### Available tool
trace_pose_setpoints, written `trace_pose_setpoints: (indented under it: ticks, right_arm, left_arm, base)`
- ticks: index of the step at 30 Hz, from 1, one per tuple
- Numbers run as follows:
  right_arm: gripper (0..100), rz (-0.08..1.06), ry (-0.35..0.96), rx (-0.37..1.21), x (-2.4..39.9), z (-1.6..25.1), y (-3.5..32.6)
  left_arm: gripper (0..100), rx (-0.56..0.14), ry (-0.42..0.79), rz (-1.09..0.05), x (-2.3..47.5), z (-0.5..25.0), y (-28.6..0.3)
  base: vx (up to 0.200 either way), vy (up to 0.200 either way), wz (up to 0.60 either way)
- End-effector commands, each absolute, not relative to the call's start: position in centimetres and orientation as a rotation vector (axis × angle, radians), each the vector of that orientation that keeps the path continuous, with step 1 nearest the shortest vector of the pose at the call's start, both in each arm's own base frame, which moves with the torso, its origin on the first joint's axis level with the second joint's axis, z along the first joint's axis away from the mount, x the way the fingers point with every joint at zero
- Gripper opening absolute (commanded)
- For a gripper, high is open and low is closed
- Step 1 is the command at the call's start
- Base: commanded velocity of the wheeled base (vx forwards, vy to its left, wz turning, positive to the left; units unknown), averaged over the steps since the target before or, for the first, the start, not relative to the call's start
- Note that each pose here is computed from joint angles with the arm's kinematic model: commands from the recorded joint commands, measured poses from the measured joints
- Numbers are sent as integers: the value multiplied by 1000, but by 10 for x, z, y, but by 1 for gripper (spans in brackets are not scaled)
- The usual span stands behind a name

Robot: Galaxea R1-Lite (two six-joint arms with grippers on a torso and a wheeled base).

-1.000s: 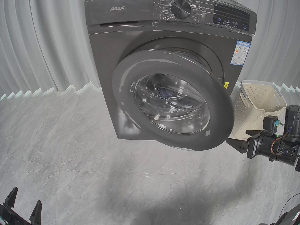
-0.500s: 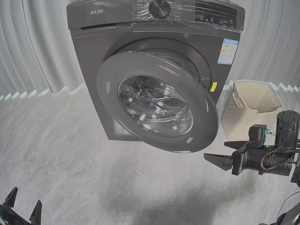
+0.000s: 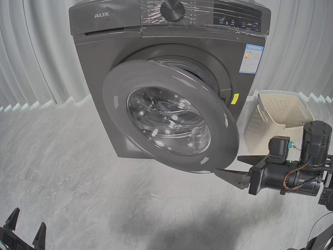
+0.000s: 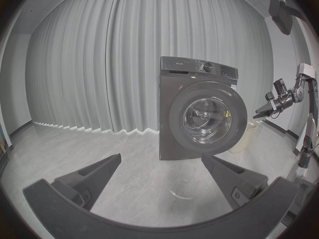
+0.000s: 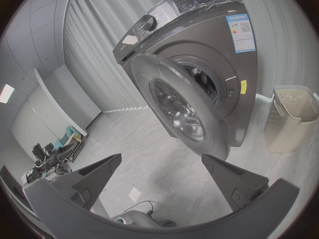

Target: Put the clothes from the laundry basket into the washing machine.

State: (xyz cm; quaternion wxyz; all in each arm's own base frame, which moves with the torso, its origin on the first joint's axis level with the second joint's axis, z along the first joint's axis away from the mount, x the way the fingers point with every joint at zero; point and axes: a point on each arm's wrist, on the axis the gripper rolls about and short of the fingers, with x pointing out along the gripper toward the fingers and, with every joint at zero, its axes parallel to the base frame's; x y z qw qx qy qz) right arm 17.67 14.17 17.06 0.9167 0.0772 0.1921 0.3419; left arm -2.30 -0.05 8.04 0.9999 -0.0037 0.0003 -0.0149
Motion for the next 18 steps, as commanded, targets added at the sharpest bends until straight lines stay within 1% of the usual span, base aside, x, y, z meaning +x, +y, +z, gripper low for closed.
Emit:
trace_pose_setpoints:
  ticks: [1, 4, 12, 18]
  right_arm:
    - [100, 700, 402, 168, 187, 166, 149]
    - [100, 703, 386, 173, 194, 164, 155]
    - [100, 741, 385, 171, 188, 164, 162]
    - [100, 743, 379, 173, 188, 165, 163]
  left_arm:
    - [100, -8, 3, -31, -23, 75, -1]
    - [100, -8, 3, -31, -23, 75, -1]
    - [100, -8, 3, -31, -23, 75, -1]
    - [100, -6, 3, -31, -23, 75, -1]
  base:
    - [0, 0, 0]
    - [0, 0, 0]
    - [0, 0, 0]
    - [0, 0, 0]
